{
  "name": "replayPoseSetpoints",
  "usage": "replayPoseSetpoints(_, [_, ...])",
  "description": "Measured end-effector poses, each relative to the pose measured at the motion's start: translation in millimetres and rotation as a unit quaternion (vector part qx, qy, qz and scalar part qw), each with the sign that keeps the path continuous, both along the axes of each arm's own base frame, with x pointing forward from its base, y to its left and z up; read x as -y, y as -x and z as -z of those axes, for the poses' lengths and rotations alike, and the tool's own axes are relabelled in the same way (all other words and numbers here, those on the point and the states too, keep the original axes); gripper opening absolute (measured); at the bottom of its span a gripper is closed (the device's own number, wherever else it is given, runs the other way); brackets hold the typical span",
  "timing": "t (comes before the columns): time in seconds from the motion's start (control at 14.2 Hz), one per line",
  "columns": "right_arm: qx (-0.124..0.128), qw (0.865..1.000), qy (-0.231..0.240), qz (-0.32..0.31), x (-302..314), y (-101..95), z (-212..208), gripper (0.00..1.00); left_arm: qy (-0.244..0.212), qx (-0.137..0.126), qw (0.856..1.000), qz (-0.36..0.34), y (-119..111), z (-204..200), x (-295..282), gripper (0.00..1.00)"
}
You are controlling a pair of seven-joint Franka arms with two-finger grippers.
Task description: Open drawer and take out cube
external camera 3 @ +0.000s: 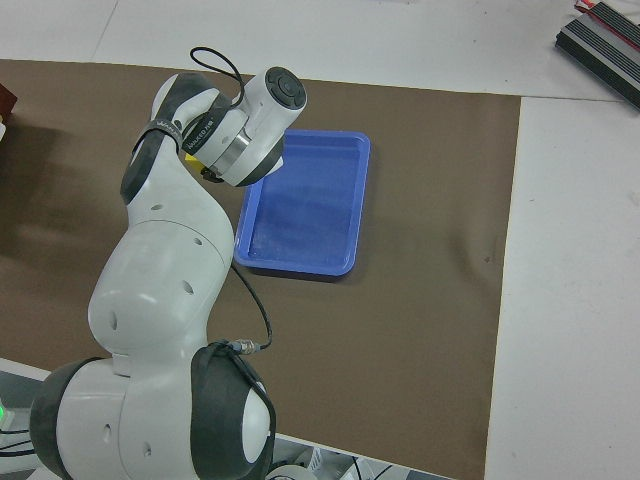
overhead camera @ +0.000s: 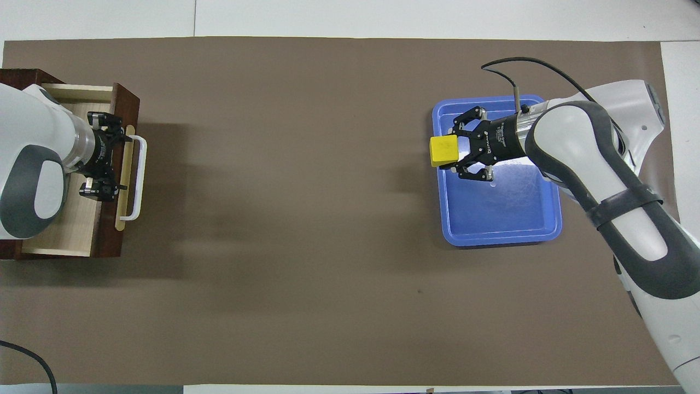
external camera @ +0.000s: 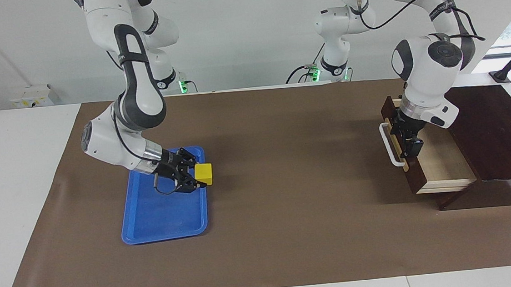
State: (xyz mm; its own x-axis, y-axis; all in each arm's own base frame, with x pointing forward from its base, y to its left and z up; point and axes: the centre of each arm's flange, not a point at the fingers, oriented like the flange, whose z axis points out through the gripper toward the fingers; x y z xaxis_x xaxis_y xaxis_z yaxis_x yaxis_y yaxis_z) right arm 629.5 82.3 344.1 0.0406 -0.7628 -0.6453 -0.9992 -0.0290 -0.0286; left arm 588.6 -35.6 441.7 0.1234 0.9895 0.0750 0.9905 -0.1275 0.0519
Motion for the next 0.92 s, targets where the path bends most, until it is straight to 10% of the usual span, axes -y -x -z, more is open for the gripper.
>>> replayPoseSetpoints(0.92, [0.002, 1.000, 0.009, -0.021, 53.9, -1.8, 75.8, 0.56, -0.016, 0.007, 1.000, 0.010, 2.3, -0.1, -118.2, 1.00])
